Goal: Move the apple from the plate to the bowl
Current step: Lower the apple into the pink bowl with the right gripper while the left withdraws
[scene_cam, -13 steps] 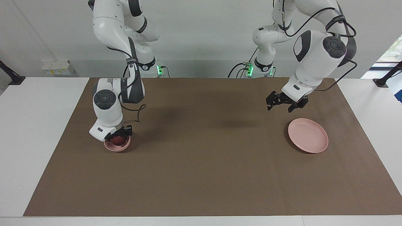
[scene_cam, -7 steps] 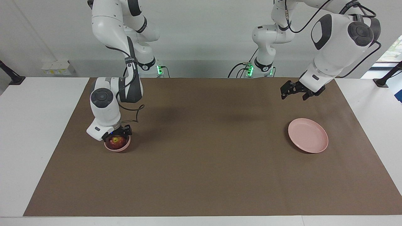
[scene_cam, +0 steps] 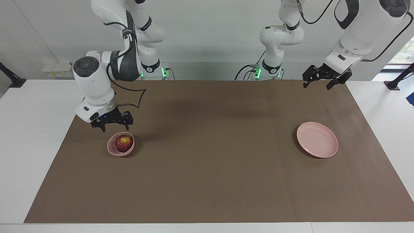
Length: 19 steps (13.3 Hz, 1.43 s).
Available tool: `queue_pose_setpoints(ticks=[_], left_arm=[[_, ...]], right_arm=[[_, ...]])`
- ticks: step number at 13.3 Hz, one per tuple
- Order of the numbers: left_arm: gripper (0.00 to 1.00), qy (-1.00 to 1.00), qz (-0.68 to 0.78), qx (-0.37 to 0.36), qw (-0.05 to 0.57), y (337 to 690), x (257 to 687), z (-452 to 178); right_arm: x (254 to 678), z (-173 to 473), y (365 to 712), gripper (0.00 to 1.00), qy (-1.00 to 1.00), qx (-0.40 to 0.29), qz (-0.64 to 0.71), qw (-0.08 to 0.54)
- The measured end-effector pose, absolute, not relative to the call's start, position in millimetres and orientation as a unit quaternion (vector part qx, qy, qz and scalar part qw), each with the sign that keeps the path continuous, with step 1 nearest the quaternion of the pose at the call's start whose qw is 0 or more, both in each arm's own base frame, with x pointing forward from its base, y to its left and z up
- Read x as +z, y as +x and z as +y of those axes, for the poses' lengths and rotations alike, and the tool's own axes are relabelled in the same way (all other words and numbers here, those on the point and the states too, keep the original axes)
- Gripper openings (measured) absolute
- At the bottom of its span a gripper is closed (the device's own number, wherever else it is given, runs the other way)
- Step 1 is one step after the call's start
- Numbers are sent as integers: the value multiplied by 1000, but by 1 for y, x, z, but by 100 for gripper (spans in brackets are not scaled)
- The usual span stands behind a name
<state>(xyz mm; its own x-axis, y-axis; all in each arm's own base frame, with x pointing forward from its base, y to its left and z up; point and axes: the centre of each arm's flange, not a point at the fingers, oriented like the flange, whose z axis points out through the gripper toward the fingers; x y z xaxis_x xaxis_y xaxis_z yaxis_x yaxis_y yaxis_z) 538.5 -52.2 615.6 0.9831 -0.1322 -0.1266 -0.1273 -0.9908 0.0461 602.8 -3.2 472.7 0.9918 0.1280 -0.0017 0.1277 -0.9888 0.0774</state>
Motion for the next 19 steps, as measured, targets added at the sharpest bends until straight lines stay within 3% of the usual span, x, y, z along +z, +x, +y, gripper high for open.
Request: queue_pose_setpoints(ticks=[3,10,19], left_arm=[[100,996,-65,-61,17,535,621,-51],[100,996,-67,-54,17,532,628,-53],[100,997,-59,-54,18,533,628,-44]], right_arm=[[507,9,583,100,999,-4,38,37],[530,61,565,100,999,-1,19,37],[638,38,522,100,999,13,-2,33]])
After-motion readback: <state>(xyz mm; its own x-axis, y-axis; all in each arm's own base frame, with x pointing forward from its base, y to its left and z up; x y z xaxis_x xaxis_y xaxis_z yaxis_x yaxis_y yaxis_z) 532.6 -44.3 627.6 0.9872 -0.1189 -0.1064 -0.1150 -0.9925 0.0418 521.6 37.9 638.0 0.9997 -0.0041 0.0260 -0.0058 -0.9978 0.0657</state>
